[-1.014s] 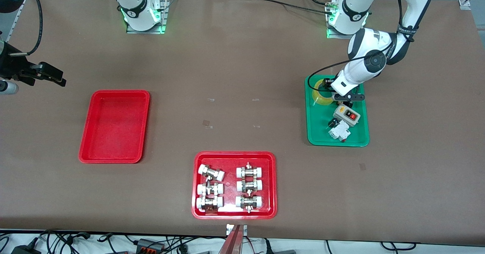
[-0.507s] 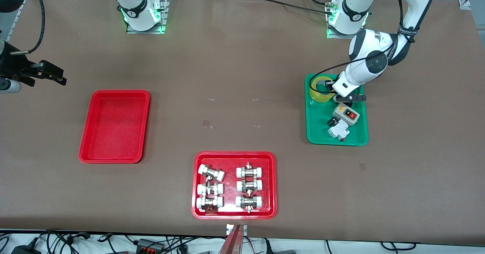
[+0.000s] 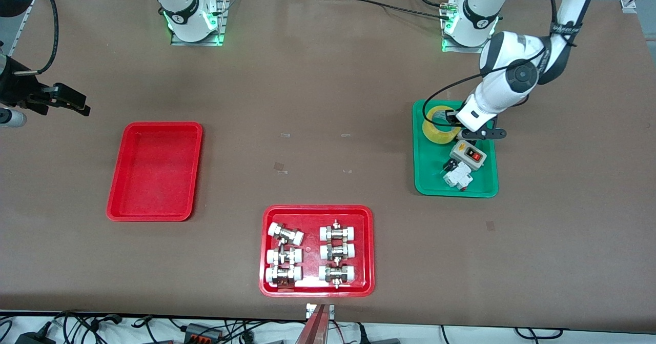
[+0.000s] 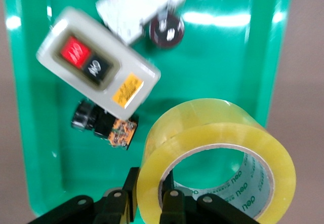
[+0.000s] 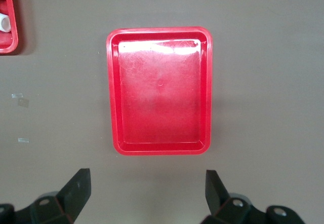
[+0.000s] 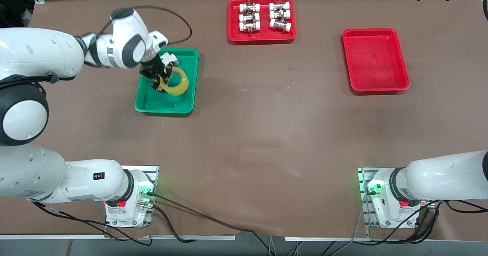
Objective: Left arm passes tape to right arm into tray
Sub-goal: 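Lower the left gripper onto the tape roll rim and close it, then lift the tape with the left gripper while the right gripper approaches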
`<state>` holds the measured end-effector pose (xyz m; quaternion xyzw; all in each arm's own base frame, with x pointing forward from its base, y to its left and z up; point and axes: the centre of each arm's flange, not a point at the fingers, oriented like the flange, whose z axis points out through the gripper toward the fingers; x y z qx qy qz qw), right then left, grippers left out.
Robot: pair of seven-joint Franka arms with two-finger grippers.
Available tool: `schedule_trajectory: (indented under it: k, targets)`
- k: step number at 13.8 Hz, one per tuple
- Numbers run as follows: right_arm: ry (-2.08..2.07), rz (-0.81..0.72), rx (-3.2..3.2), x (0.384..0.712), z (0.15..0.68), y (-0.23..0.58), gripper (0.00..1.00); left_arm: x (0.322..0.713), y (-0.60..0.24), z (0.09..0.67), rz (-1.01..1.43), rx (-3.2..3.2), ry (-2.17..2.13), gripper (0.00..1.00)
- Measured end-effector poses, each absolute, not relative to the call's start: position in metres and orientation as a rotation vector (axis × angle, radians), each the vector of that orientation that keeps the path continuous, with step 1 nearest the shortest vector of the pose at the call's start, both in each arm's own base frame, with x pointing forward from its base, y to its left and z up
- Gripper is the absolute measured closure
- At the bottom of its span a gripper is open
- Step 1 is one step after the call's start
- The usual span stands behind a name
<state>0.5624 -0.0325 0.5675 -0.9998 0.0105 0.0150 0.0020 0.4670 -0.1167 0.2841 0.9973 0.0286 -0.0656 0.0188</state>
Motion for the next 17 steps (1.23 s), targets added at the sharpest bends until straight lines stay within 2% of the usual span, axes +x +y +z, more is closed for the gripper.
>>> schedule_trajectory:
  k: [4,11,15,17]
  targets:
    - [0.020,0.045,-3.137,0.563,0.568,-0.028,0.00,0.503,-0.172,0.368,-0.219,3.072,0.185,0.78]
    - [-0.023,0.126,-3.134,0.562,0.558,-0.012,0.00,0.522,-0.304,0.469,-0.235,2.774,0.392,0.78]
    - [-0.127,0.271,-3.126,0.576,0.509,0.027,0.00,0.516,-0.387,0.504,-0.302,2.611,0.466,0.78]
    - [-0.175,0.338,-3.107,0.583,0.484,0.050,0.00,0.515,-0.424,0.518,-0.252,2.505,0.508,0.78]
